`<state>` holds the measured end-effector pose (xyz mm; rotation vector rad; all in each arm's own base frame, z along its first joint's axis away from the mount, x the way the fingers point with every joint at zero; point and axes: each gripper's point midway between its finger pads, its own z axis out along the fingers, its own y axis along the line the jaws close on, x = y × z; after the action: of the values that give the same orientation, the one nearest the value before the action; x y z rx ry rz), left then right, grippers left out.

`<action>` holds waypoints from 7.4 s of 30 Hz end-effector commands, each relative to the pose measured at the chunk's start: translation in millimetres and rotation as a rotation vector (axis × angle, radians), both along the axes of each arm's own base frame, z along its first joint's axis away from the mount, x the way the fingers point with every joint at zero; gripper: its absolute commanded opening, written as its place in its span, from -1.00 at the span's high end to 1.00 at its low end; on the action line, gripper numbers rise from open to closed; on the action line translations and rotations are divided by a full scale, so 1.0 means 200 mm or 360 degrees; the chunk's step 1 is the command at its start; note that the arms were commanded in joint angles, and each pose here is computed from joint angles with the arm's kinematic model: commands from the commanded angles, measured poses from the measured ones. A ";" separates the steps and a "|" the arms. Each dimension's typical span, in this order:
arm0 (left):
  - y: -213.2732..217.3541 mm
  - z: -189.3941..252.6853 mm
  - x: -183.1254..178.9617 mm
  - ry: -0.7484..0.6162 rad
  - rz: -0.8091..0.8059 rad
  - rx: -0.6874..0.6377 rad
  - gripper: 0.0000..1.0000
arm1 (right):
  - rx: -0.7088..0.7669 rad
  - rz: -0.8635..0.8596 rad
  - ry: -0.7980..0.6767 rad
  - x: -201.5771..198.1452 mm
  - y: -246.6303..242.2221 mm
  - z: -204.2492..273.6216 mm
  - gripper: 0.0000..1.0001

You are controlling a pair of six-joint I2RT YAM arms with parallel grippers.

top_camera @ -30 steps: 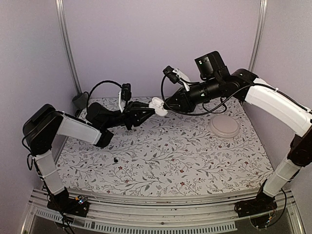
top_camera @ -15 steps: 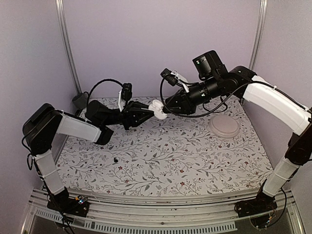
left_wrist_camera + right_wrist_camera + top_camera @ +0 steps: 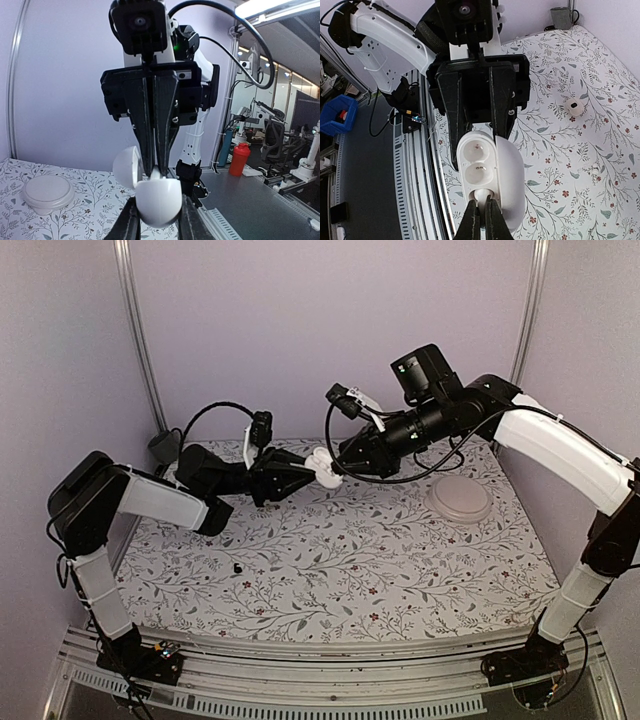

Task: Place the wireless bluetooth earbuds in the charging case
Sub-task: Pick up the left earbud from the right side groove of the charging case, then place the left earbud in the left side groove of the charging case, then pick up the right earbud from the center of the board.

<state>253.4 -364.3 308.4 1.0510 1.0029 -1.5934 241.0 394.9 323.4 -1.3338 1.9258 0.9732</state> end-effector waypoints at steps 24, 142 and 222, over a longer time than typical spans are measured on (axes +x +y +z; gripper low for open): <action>0.10 0.15 -0.11 -0.0399 -0.0048 -0.0222 1.00 | 0.0334 0.0040 -0.0141 -0.07 0.01 0.29 0.95; 0.12 0.40 -0.08 -0.0527 0.0412 -0.0350 1.00 | -0.0024 -0.0283 -0.0233 0.11 0.19 -0.02 0.86; 0.62 0.24 0.06 -0.0339 0.0956 -0.0375 1.00 | -0.0125 -0.1079 0.0320 1.00 -0.04 -0.96 0.39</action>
<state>278.6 -259.9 332.5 0.6668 0.9782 -1.1094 403.1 384.1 175.8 -0.6365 2.2860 0.7666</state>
